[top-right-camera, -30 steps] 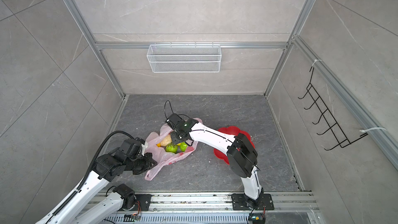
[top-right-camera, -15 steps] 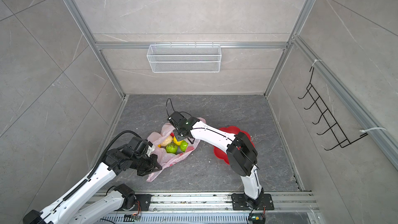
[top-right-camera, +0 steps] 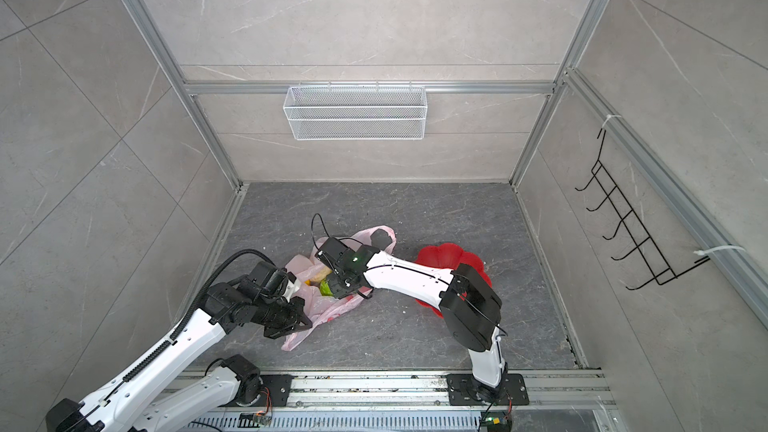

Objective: Take the fake fruits out of the plastic bag

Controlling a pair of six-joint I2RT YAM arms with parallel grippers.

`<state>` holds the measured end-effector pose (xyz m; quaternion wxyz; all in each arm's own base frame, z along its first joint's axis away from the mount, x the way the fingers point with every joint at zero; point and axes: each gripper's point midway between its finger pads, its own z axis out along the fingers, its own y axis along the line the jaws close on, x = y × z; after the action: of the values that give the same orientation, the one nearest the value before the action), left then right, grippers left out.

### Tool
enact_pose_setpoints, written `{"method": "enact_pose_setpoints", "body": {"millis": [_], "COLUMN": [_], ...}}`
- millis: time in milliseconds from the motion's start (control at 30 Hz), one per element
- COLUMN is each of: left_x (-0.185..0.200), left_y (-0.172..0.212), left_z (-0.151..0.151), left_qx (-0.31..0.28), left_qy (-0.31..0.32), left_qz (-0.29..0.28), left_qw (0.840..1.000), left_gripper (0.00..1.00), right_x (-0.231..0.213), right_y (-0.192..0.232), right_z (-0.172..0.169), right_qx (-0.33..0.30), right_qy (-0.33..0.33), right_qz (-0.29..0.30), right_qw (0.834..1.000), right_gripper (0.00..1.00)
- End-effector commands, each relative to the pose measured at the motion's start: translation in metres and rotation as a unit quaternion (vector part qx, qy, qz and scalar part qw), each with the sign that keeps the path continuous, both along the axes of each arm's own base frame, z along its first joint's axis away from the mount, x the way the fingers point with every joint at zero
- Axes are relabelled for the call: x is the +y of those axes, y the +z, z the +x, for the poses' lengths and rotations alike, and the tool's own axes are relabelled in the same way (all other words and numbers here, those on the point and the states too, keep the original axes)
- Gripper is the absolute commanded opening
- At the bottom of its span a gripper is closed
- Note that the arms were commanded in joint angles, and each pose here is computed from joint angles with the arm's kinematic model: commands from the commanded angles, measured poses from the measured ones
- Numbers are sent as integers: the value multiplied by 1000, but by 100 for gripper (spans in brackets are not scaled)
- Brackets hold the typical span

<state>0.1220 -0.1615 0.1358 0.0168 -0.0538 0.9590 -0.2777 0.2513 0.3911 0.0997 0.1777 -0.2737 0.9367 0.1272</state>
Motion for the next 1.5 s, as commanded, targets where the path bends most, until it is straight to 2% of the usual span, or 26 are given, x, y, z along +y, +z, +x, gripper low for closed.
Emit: {"method": "enact_pose_setpoints", "body": {"millis": [0,300,500,667,967,1167,1267,1467], "left_x": [-2,4,4,3,-3,-11,-14,-16], "left_y": [17,10,6,0,-2,0,-1,-5], "left_z": [1,6,10,13,23,38,42,43], "left_qx": [-20,-24,-25,-20,-27,-45,-48,-48], "left_qy": [-8,6,9,10,1,-2,-3,-1], "left_qz": [-10,9,17,23,25,19,17,14], "left_qw": [1000,1000,999,999,999,999,999,999], "left_gripper": [0,0,0,0,0,0,0,0], "right_x": [11,-12,-28,-33,-46,-42,-39,-39], "right_y": [-8,-23,-35,-25,22,14,10,3], "right_z": [-23,-71,-83,-71,-30,-20,-13,3], "right_qx": [32,112,124,92,-16,-25,-33,-32], "right_qy": [29,66,56,36,-42,-53,-56,-69], "right_qz": [7,-28,-55,-68,-67,-68,-70,-70], "right_qw": [999,991,989,993,997,996,995,995], "right_gripper": [24,21,21,21,26,40,52,61]}}
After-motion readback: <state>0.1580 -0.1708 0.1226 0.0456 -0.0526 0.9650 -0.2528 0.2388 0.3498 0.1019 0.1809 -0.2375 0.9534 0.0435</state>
